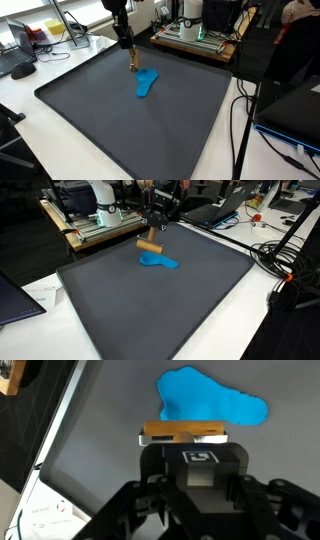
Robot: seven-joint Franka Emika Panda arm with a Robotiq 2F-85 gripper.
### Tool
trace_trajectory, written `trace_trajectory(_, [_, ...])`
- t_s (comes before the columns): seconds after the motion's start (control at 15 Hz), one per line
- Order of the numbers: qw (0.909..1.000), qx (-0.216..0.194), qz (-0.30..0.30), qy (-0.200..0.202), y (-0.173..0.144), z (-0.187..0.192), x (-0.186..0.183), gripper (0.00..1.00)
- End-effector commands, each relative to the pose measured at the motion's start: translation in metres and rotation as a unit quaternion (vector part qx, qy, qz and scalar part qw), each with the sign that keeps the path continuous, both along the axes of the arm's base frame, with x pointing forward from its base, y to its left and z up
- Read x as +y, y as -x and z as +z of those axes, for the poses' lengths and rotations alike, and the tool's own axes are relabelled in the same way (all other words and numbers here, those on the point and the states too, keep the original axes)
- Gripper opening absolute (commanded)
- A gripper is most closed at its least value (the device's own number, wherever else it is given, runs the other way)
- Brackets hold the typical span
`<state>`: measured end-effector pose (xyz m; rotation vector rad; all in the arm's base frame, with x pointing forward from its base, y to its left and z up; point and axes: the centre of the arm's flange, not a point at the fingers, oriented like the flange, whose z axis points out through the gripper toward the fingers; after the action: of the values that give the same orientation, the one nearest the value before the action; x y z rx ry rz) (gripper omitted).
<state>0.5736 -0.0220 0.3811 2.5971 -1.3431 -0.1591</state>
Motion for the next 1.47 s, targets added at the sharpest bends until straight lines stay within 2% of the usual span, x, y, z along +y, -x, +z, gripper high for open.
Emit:
trace_trajectory(0.0, [0.9983,-0.021,0.014,-0.052,0.013,0.017,-0.021,0.22])
trace_trajectory(0.6, [0.9864,-0.044,0.079,-0.137,0.016,0.032,-0.054,0.22])
trace_trajectory(1.07, [0.9769,-0.055,0.120,-0.168,0.010,0.031,-0.080,0.22])
trace_trajectory(1.4, [0.9722,-0.051,0.119,-0.195,0.000,0.025,-0.107,0.22])
